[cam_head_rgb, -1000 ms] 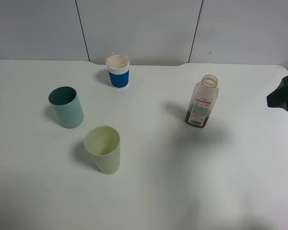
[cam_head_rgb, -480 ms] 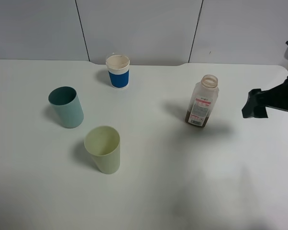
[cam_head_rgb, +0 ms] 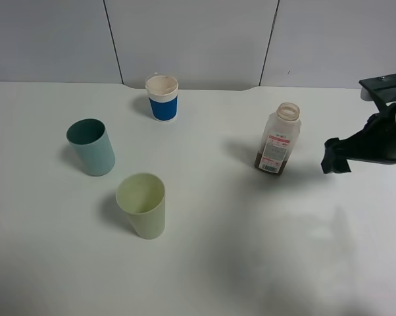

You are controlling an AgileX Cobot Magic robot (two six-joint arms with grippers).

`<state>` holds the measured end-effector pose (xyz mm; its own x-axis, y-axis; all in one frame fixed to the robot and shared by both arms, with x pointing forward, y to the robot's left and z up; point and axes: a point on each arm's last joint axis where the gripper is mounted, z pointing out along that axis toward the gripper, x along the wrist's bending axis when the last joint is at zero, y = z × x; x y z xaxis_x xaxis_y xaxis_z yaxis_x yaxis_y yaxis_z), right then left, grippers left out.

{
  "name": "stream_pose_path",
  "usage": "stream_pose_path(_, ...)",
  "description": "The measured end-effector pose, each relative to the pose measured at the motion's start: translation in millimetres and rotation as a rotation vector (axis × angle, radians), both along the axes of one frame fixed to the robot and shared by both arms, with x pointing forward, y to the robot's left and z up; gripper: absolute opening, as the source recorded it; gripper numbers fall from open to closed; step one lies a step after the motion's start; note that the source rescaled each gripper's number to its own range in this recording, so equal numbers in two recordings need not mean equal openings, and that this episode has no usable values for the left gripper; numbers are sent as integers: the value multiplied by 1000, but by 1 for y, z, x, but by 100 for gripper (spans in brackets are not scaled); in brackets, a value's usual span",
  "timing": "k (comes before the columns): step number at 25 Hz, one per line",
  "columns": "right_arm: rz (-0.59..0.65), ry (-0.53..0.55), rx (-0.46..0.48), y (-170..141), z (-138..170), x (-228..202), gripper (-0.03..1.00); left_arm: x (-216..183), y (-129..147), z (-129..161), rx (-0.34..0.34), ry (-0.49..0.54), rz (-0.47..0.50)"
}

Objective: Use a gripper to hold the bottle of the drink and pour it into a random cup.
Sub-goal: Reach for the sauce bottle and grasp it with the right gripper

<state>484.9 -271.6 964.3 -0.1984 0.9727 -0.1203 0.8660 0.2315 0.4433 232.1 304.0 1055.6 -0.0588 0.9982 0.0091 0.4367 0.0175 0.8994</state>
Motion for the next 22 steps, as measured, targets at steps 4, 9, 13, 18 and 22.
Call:
stream_pose_path(4,93,-113,-19,1,-14,-4,100,0,0,0,0,0,0)
stream_pose_path(9,227,-229,-21,6,-29,-14,100,0,0,0,0,0,0)
stream_pose_path(13,360,-302,-37,11,-33,-19,100,0,0,0,0,0,0)
stream_pose_path(18,491,-355,-57,16,-34,-22,100,0,0,0,0,0,0)
stream_pose_path(22,535,-402,-44,20,-31,-21,100,0,0,0,0,0,0)
